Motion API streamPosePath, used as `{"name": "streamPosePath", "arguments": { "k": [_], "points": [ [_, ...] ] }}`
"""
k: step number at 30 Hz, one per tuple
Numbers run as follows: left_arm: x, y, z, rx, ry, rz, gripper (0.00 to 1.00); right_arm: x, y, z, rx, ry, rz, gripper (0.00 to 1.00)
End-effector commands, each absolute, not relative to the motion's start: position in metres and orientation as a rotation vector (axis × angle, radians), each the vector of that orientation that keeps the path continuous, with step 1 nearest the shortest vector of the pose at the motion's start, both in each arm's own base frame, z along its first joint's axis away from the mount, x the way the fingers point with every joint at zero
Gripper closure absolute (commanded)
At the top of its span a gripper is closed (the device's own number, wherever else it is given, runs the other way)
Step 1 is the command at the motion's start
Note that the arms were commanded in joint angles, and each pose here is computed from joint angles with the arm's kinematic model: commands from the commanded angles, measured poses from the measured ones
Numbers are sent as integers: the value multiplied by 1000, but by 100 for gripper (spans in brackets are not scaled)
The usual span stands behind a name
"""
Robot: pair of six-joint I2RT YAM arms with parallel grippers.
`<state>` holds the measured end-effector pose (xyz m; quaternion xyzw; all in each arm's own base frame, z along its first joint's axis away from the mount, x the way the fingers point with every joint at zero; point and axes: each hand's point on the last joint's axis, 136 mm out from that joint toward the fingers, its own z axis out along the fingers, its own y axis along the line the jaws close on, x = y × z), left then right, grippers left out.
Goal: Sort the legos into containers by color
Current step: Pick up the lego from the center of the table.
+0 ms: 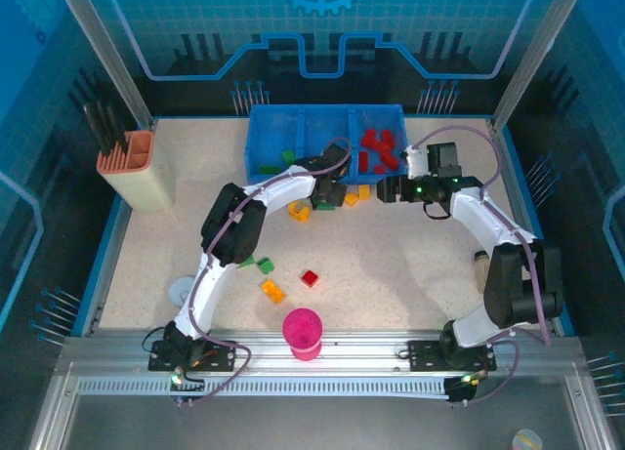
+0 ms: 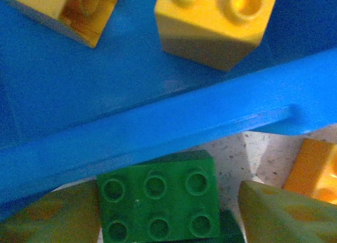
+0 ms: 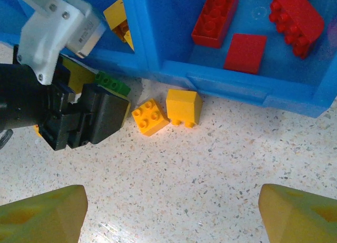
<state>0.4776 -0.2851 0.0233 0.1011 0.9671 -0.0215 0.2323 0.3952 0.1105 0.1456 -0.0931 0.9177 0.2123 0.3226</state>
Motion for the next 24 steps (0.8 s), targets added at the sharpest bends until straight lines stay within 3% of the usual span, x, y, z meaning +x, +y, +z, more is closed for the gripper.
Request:
{"name": "streamPosePath", "arguments": {
  "k": [1, 10, 24],
  "points": [
    [475, -283, 17, 282, 2682, -14, 37, 397, 107, 142, -223, 2407, 577, 14],
    [466, -273, 16, 280, 2692, 19, 57, 399, 108, 139, -215, 2413, 605, 14],
    [419, -240, 91, 288, 2627, 12, 57, 403, 106, 136, -207, 2414, 606, 12]
  ]
}}
